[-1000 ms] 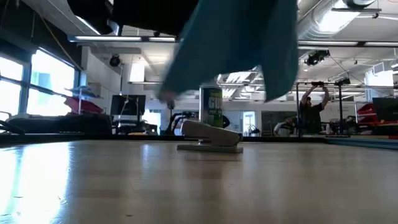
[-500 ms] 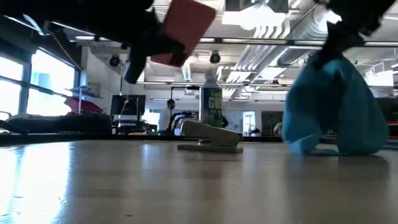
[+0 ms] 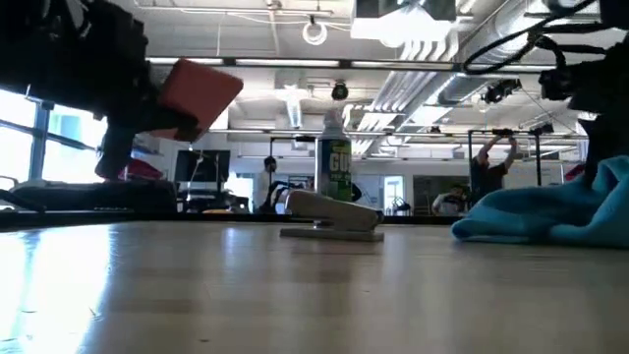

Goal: Apply microfiber cloth
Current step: Wipe the pink phone with the blue microfiber cloth

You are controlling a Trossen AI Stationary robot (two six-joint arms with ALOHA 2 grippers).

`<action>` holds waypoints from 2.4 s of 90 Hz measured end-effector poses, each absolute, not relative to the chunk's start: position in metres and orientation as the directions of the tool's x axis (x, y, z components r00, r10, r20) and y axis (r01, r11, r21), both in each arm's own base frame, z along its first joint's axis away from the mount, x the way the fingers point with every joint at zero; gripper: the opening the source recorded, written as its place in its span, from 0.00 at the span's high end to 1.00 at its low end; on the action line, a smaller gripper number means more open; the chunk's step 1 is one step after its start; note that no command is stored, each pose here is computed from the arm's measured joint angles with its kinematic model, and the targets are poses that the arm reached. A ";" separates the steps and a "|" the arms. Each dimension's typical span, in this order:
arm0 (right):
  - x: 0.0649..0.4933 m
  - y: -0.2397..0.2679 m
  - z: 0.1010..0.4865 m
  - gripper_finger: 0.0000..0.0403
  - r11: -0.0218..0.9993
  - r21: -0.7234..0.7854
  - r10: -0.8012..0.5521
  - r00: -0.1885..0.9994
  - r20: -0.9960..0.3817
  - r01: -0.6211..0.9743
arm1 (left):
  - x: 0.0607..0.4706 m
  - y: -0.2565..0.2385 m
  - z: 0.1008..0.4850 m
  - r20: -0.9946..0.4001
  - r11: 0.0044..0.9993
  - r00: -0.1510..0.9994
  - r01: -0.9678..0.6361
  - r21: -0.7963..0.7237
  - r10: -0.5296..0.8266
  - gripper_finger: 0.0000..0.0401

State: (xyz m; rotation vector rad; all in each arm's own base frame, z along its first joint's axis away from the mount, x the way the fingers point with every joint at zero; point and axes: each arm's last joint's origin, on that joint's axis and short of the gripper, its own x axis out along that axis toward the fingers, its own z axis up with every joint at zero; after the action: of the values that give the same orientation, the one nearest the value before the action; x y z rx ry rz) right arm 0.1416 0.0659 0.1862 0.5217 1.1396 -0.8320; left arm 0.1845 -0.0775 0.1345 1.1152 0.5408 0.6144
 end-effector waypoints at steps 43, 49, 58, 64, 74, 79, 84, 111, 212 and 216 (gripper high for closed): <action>0.152 0.041 0.221 0.83 0.680 -0.009 -0.230 0.202 -0.952 0.733 | 0.176 -0.062 0.101 -0.612 0.678 0.580 0.135 0.723 0.537 0.98; 0.153 0.036 0.222 0.76 0.678 -0.024 -0.241 0.191 -0.951 0.735 | 0.176 -0.059 0.105 -0.644 0.676 0.504 0.149 0.722 0.576 0.98; 0.153 0.030 0.221 0.67 0.675 -0.043 -0.249 0.173 -0.953 0.737 | 0.172 -0.055 0.112 -0.704 0.690 0.374 0.196 0.696 0.604 0.97; 0.154 0.029 0.221 0.60 0.678 -0.041 -0.242 0.171 -0.955 0.734 | 0.177 -0.056 0.117 -0.749 0.746 0.344 0.171 0.643 0.567 0.96; 0.156 0.028 0.222 0.50 0.681 -0.029 -0.237 0.184 -0.954 0.732 | 0.180 -0.057 0.122 -0.810 0.808 0.303 0.168 0.564 0.503 0.93; 0.157 0.029 0.225 0.44 0.682 -0.017 -0.235 0.197 -0.952 0.731 | 0.181 -0.058 0.124 -0.824 0.829 0.289 0.146 0.541 0.487 0.91; 0.159 0.029 0.230 0.39 0.690 -0.003 -0.233 0.218 -0.948 0.723 | 0.181 -0.058 0.126 -0.838 0.848 0.269 0.112 0.517 0.475 0.88; 0.171 0.025 0.271 0.22 0.757 -0.007 -0.310 0.350 -0.884 0.653 | 0.170 -0.052 0.135 -0.937 0.931 -0.002 -0.112 0.348 0.350 0.67; 0.127 0.012 0.277 0.21 0.800 0.067 -0.310 0.507 -0.804 0.597 | 0.170 -0.022 0.180 -0.999 0.635 0.030 -0.773 -0.001 0.035 0.61; 0.127 0.012 0.277 0.21 0.805 0.063 -0.310 0.509 -0.803 0.590 | 0.171 -0.020 0.186 -0.998 0.625 0.041 -0.781 -0.007 0.041 0.61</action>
State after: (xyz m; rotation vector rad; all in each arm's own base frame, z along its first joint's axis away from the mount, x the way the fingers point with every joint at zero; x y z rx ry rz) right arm 0.1270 0.0124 0.2770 0.3512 0.8829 -0.5556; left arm 0.1711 -0.0200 0.1856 -0.6790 1.3994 0.7089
